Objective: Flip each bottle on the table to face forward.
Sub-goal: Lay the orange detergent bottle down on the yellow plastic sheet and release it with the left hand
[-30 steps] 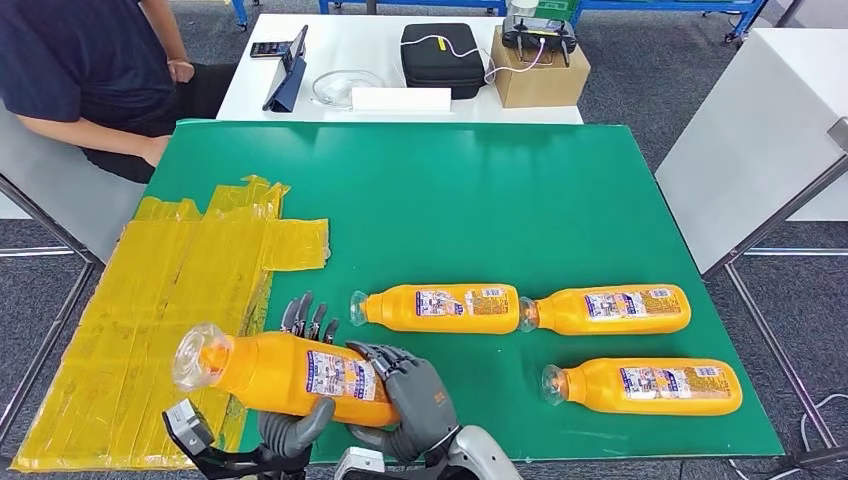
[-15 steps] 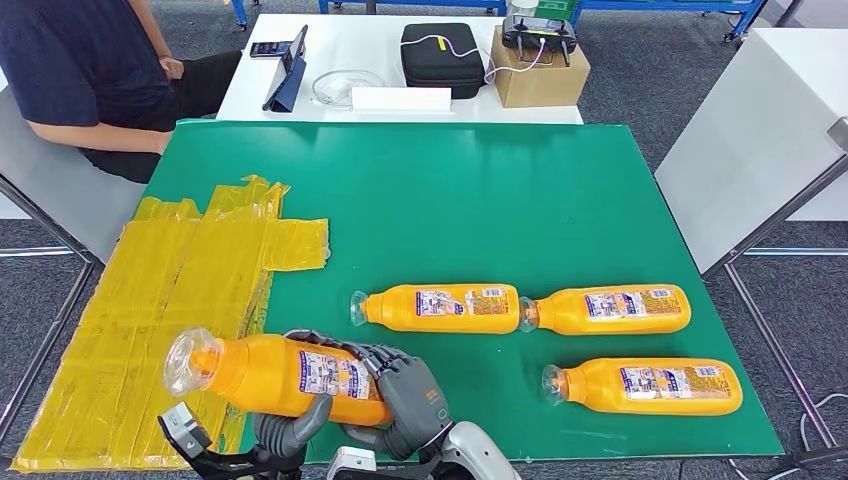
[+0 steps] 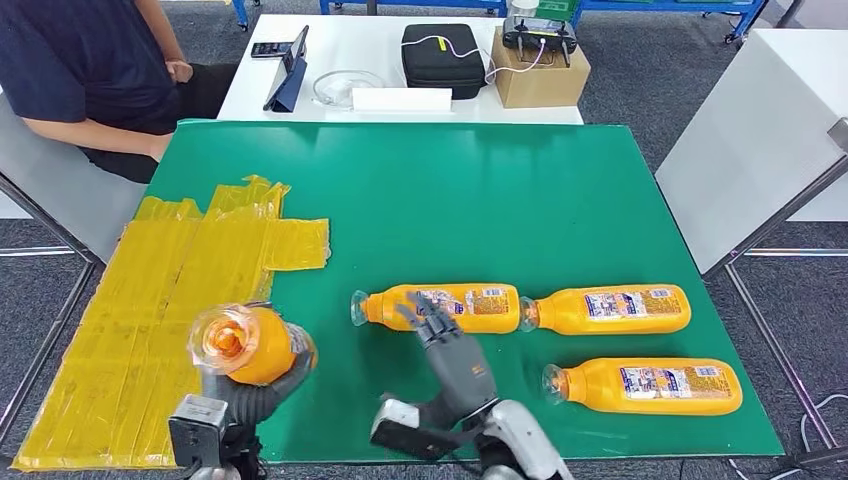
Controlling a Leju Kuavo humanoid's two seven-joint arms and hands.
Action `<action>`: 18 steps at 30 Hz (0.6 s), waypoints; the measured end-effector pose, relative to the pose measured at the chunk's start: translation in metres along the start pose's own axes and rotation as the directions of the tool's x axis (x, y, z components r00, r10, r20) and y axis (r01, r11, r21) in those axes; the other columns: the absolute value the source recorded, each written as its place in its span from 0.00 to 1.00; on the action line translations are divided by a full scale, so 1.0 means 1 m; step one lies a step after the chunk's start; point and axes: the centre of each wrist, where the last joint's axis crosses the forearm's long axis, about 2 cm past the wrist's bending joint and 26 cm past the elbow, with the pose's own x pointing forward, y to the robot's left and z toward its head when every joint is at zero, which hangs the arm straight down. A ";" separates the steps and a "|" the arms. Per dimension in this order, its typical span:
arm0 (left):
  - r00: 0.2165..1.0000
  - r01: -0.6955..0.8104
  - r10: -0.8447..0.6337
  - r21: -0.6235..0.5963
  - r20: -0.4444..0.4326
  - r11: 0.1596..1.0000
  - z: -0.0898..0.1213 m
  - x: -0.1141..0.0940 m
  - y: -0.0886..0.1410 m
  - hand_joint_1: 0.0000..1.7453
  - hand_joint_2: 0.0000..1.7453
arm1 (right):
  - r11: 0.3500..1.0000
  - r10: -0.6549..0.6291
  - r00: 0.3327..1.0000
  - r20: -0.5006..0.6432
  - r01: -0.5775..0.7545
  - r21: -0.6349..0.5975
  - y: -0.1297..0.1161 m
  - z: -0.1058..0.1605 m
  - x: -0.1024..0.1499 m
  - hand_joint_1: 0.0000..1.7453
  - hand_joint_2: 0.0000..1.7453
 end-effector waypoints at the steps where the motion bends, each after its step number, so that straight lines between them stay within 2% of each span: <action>1: 0.994 0.106 -0.106 0.013 0.015 0.994 -0.004 -0.004 0.010 1.00 1.00 | 1.000 0.005 1.000 -0.013 -0.005 -0.013 -0.012 -0.003 -0.010 0.00 0.00; 4: 0.899 0.433 -0.437 0.068 0.040 0.899 -0.015 -0.013 0.037 1.00 1.00 | 0.998 0.024 0.999 -0.043 -0.027 -0.049 -0.044 -0.012 -0.036 0.00 0.00; 7: 0.705 0.703 -0.708 0.091 0.044 0.706 -0.024 -0.022 0.058 1.00 1.00 | 0.996 0.045 0.997 -0.058 -0.050 -0.071 -0.070 -0.019 -0.054 0.00 0.00; 11: 0.428 0.904 -0.901 -0.019 0.068 0.428 -0.030 -0.040 0.077 1.00 1.00 | 0.996 0.070 0.995 -0.069 -0.074 -0.058 -0.094 -0.033 -0.070 0.00 1.00; 14: 0.290 0.952 -0.955 -0.120 0.055 0.282 -0.030 -0.057 0.084 1.00 1.00 | 0.996 0.081 0.994 -0.080 -0.083 -0.031 -0.106 -0.044 -0.079 0.00 1.00; 18: 0.235 0.953 -0.971 -0.207 0.035 0.223 -0.026 -0.076 0.090 1.00 1.00 | 0.996 0.088 0.992 -0.093 -0.089 -0.007 -0.114 -0.054 -0.085 0.00 1.00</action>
